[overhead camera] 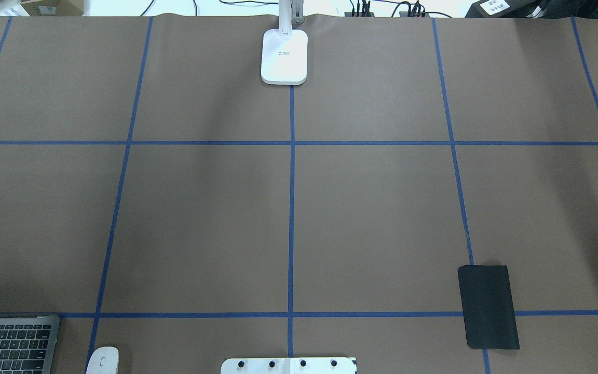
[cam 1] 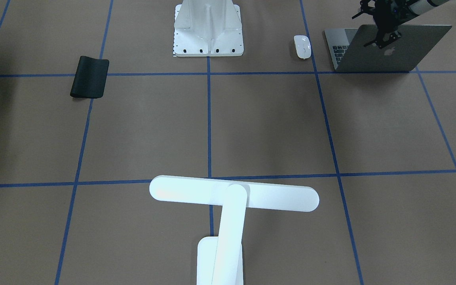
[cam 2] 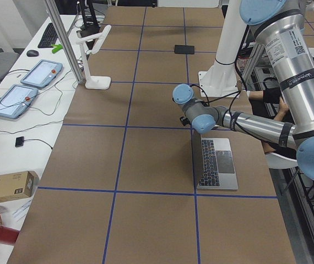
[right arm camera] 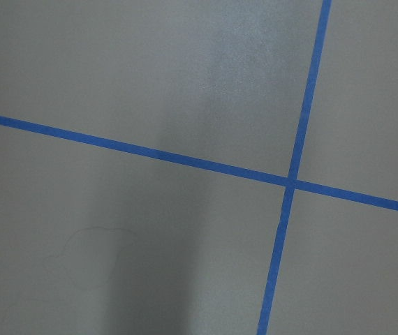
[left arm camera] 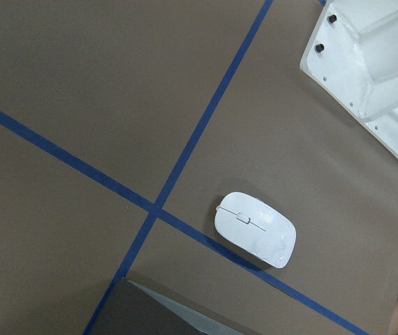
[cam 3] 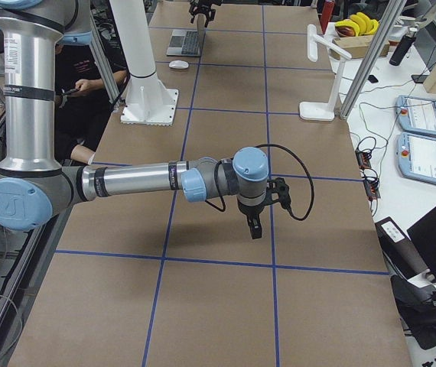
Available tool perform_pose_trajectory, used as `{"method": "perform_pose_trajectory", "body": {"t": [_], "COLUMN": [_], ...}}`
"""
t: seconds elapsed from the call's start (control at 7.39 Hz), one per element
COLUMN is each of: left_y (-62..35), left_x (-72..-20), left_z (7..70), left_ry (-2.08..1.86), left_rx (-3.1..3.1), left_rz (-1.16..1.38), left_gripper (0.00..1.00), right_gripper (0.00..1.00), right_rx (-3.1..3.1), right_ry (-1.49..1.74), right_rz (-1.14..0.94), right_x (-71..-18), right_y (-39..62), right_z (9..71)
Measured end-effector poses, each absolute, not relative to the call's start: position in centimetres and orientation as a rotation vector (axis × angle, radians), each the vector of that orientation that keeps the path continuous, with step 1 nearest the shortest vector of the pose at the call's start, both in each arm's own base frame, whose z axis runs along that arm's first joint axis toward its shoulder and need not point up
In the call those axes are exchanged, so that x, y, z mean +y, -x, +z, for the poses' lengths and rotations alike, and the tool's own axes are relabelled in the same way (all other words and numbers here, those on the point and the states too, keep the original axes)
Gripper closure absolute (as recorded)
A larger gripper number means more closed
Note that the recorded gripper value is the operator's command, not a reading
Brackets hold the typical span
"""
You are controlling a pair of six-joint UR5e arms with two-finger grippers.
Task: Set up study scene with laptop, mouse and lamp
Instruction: 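Reach the left gripper down to the grey laptop's near edge and grasp it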
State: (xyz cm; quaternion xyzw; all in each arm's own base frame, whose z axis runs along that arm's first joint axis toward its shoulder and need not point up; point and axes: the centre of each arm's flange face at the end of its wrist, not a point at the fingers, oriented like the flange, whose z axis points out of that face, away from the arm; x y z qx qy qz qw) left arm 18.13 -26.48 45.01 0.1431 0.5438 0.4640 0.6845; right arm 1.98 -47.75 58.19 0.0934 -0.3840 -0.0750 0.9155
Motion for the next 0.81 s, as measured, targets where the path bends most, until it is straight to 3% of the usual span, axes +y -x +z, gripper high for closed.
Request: {"method": "perform_pose_trajectory", "body": {"t": [0.81], "left_y": [-17.5], "left_x": [-24.9], "left_z": [46.8], "left_ry": [-0.373], "left_rx": [1.196], "left_rz": [1.156], "left_gripper": [0.12], "right_gripper": [0.00], "right_rx": [-0.791], "right_ry": [-0.191], "right_rz": [-0.156], "right_x": [-47.8], "right_y": [-1.9], "right_z": [58.2]}}
